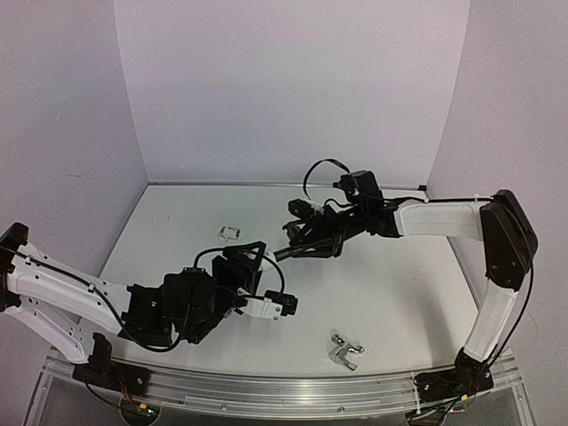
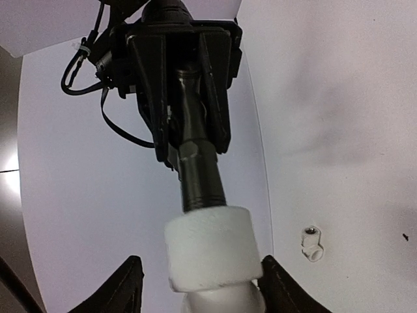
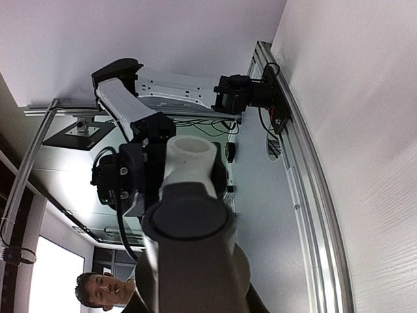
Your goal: Install the water faucets
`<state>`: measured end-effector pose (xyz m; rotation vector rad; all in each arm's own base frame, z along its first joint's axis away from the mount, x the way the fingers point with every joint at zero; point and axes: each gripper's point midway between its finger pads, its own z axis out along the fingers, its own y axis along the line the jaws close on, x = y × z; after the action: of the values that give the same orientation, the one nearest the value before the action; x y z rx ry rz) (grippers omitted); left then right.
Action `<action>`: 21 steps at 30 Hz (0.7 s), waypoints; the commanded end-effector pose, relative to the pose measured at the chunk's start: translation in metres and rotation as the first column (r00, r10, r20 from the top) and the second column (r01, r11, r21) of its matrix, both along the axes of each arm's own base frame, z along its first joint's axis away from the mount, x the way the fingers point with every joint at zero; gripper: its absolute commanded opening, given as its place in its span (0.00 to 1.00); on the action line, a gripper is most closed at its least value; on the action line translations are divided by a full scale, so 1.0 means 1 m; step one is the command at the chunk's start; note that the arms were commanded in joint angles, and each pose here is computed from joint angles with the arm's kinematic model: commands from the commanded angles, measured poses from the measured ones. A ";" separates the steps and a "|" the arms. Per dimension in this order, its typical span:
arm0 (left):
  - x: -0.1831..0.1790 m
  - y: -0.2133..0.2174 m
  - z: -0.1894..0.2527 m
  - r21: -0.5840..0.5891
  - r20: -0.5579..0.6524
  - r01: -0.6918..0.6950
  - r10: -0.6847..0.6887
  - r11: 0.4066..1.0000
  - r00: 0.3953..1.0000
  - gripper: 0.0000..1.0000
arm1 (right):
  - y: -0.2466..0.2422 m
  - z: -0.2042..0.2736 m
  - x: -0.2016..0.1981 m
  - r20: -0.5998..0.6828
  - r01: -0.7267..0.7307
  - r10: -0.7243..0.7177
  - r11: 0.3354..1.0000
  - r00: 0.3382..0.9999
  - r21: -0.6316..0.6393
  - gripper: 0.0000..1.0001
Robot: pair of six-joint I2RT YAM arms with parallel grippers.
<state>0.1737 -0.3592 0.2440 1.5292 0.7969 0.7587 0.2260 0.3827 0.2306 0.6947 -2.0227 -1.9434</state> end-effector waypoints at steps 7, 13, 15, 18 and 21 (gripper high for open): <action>-0.002 0.012 0.023 -0.230 -0.152 -0.059 0.024 0.971 0.988 1.00 | -0.009 0.090 0.061 0.251 0.115 -0.155 0.979 0.955 0.169 0.00; -0.009 0.019 0.074 -0.592 -0.410 -0.164 -0.119 0.789 0.904 1.00 | -0.025 0.132 0.079 0.414 0.119 -0.230 0.953 0.881 0.278 0.00; -0.010 0.029 0.097 -0.712 -0.528 -0.261 -0.252 0.652 0.811 1.00 | -0.030 0.149 0.077 0.476 0.094 -0.246 0.943 0.845 0.319 0.00; 0.000 0.055 0.120 -0.775 -0.624 -0.432 -0.455 0.461 0.635 1.00 | -0.035 0.170 0.070 0.557 0.050 -0.264 0.928 0.788 0.371 0.00; 0.011 0.072 0.128 -0.740 -0.654 -0.572 -0.577 0.353 0.490 1.00 | -0.036 0.177 0.070 0.597 0.062 -0.305 0.918 0.742 0.392 0.00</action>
<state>0.1856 -0.3058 0.3566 0.8577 1.4119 -0.2412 0.3180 0.3561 0.3433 1.0810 -2.2292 -2.3138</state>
